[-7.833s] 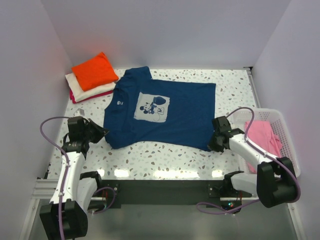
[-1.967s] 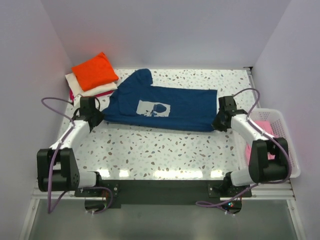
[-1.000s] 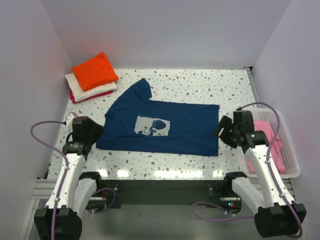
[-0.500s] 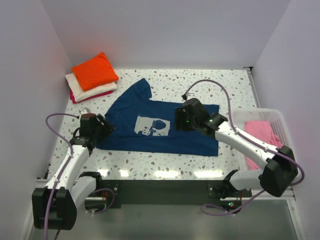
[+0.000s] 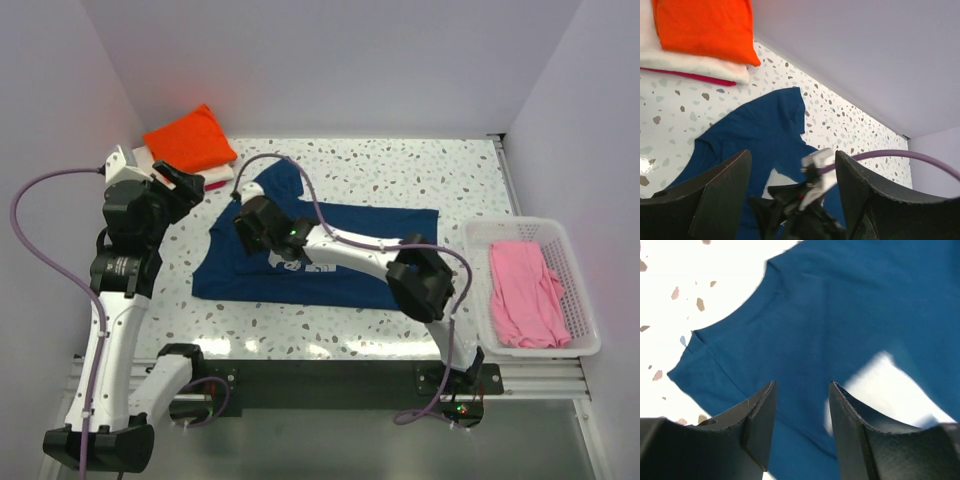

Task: Fold and stack the t-shirts
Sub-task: Fold the tshirt

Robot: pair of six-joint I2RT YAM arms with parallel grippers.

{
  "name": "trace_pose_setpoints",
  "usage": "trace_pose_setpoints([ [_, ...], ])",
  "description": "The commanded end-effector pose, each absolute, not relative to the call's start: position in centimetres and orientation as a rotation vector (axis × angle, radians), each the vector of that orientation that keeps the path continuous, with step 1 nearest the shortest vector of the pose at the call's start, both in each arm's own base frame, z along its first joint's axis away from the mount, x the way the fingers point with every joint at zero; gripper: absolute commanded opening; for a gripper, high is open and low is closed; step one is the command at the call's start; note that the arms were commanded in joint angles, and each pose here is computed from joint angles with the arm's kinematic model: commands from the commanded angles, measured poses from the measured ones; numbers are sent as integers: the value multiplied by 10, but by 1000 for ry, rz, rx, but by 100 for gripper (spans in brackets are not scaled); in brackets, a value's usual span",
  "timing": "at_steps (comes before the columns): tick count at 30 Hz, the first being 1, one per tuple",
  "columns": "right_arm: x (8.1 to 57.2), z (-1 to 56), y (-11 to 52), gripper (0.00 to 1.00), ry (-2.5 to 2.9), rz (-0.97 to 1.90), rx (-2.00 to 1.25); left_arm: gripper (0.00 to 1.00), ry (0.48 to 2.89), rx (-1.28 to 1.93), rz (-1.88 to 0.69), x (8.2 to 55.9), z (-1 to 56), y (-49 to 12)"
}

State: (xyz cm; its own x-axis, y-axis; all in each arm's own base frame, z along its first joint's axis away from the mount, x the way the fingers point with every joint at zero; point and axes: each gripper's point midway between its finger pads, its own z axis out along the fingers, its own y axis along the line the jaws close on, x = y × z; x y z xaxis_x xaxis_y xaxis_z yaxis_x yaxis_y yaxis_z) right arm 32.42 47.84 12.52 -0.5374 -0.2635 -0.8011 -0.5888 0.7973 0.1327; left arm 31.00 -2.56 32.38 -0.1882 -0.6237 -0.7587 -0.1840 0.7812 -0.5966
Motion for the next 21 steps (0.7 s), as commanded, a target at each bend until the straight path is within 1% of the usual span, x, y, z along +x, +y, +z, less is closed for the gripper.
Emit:
trace_pose_setpoints([
  [1,331,136,517,49,2051,464,-698,73,1741,-597,-419,301,342,-24],
  [4,322,117,536,49,2061,446,-756,73,1733,-584,-423,297,352,-25],
  [13,307,66,542,49,2109,375,-859,74,1721,-558,-432,293,357,-26],
  [21,304,54,539,49,2128,347,-886,74,1759,-552,-456,300,344,-32],
])
